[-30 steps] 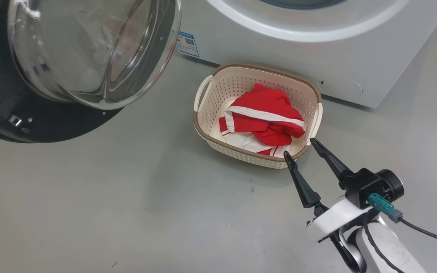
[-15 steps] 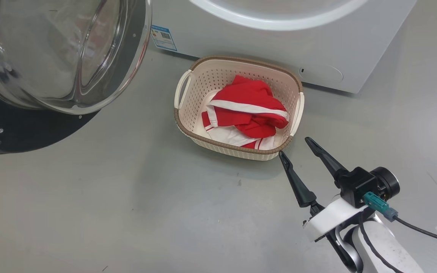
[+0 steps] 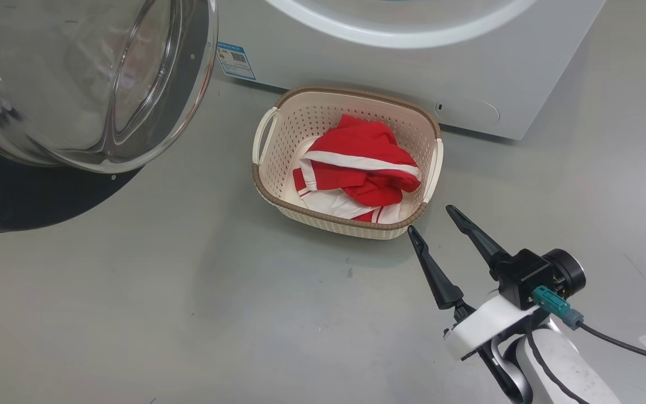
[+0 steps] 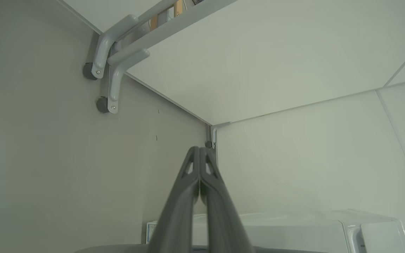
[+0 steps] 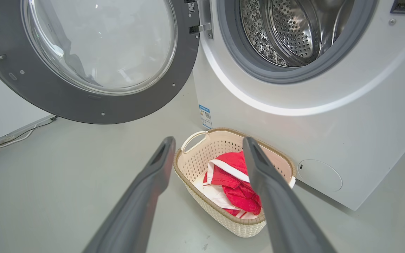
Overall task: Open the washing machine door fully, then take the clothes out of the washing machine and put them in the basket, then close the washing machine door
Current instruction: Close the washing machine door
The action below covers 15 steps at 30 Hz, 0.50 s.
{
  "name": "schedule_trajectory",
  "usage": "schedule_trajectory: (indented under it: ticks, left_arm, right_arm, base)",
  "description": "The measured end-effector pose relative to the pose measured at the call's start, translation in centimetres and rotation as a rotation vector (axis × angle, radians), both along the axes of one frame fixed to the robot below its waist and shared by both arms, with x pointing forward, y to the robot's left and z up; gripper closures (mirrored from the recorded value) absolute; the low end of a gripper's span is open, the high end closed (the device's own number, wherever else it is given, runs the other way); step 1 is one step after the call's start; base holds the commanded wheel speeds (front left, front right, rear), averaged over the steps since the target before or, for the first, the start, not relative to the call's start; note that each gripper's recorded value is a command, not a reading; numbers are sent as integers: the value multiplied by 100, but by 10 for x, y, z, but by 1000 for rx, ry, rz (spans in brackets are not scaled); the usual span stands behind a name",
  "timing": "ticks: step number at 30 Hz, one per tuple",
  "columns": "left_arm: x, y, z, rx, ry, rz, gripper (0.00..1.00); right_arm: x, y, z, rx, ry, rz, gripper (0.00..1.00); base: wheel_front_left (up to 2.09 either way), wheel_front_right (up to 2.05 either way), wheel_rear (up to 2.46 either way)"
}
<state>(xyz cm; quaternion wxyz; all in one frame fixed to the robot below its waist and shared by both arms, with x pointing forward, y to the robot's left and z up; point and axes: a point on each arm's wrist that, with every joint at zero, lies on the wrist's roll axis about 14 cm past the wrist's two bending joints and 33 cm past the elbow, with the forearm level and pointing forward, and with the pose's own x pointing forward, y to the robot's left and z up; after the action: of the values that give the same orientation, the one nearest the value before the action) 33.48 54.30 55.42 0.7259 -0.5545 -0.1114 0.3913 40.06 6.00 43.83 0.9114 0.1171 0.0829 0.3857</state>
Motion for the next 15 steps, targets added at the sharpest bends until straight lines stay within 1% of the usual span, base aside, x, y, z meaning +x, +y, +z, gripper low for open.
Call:
schedule_trajectory:
  ticks: [2, 6, 15]
  left_arm:
    - [7, -9, -11, -43, 26, -57, 100]
    - [16, -21, -25, -98, 56, -132, 100]
    - [49, -53, -33, -186, 57, -292, 100]
  right_arm:
    - [-1, 0, 0, -1, 0, 2, 0]
    - [-1, -1, 0, -2, 0, -1, 0]
    - [1, -3, -1, -3, -1, -10, 0]
  base:
    - [0, 0, 0]
    - [0, 0, 0]
    - [0, 0, 0]
